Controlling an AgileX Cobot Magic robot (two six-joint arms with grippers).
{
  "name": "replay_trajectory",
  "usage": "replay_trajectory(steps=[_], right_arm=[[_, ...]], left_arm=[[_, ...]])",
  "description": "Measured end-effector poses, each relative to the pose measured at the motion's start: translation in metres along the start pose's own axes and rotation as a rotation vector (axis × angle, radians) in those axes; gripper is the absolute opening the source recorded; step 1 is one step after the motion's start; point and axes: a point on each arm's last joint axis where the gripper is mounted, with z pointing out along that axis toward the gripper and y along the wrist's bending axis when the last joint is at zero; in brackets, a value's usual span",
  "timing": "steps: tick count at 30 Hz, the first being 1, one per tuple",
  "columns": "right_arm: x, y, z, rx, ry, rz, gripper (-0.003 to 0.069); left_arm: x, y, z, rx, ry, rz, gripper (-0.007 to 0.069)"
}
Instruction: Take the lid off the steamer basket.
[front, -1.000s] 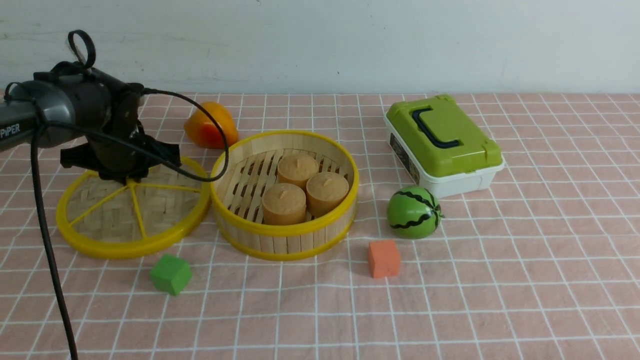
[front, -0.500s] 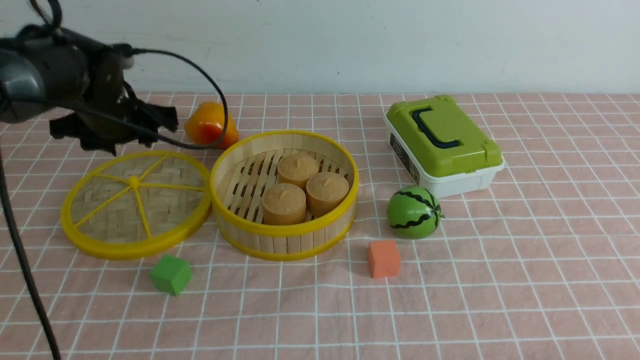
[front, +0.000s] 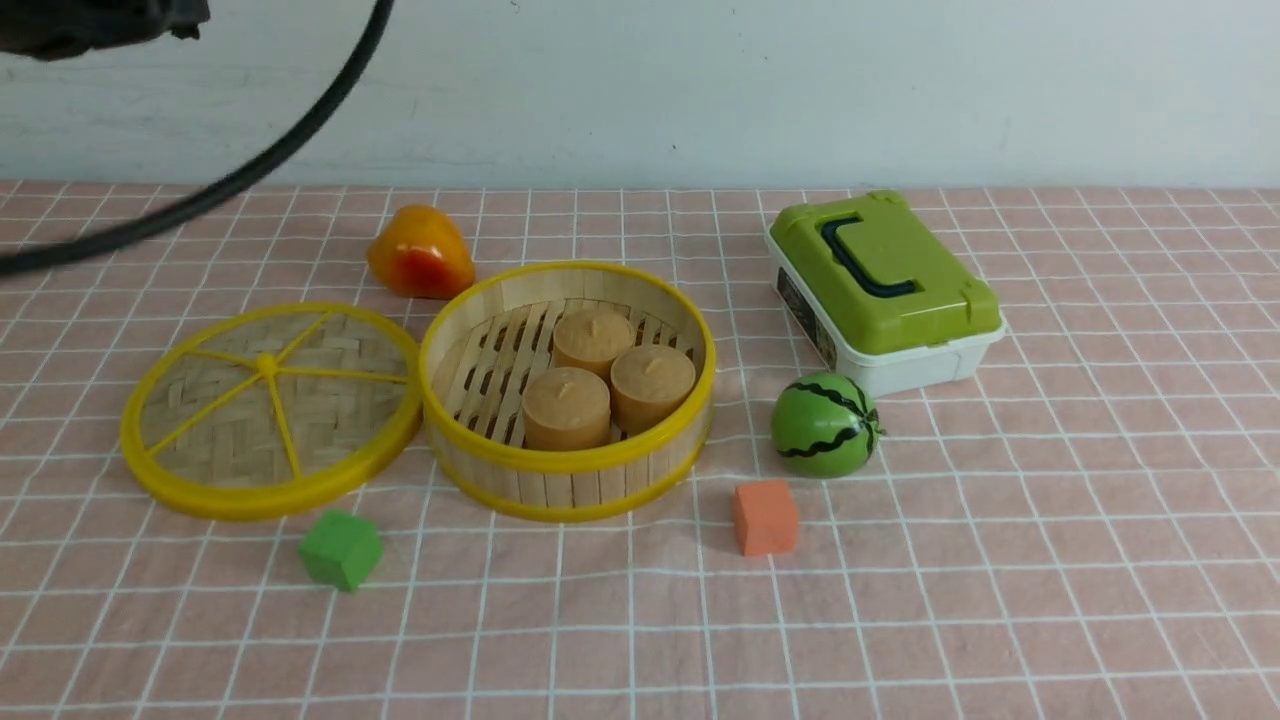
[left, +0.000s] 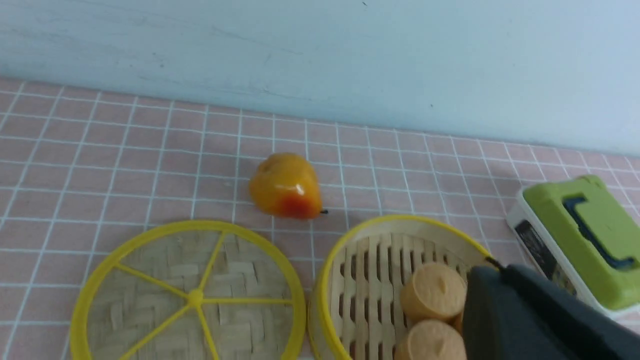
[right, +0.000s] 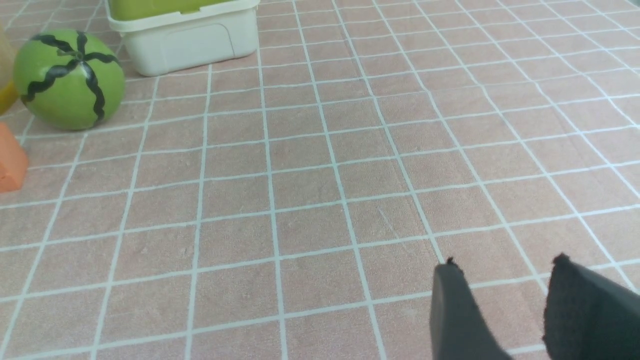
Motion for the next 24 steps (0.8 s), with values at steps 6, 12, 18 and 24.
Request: replay_trajectory(steps=[6, 12, 18, 24], right_arm=[[0.0, 0.0, 0.0, 0.0, 0.0, 0.0, 0.0241], [0.0, 0.0, 0.0, 0.0, 0.0, 0.0, 0.0241], [0.0, 0.0, 0.0, 0.0, 0.0, 0.0, 0.0241], [0.0, 0.0, 0.0, 0.0, 0.0, 0.0, 0.0241]], left_arm=[[0.049, 0.021, -0.047, 0.012, -0.004, 0.0, -0.0013], [0.109, 0.046, -0.085, 0.019, -0.02, -0.004, -0.0013], [0.168, 0.066, -0.085, -0.004, 0.053, 0.002, -0.0013], [0.218, 0.081, -0.066, -0.065, 0.222, 0.02, -0.0013]])
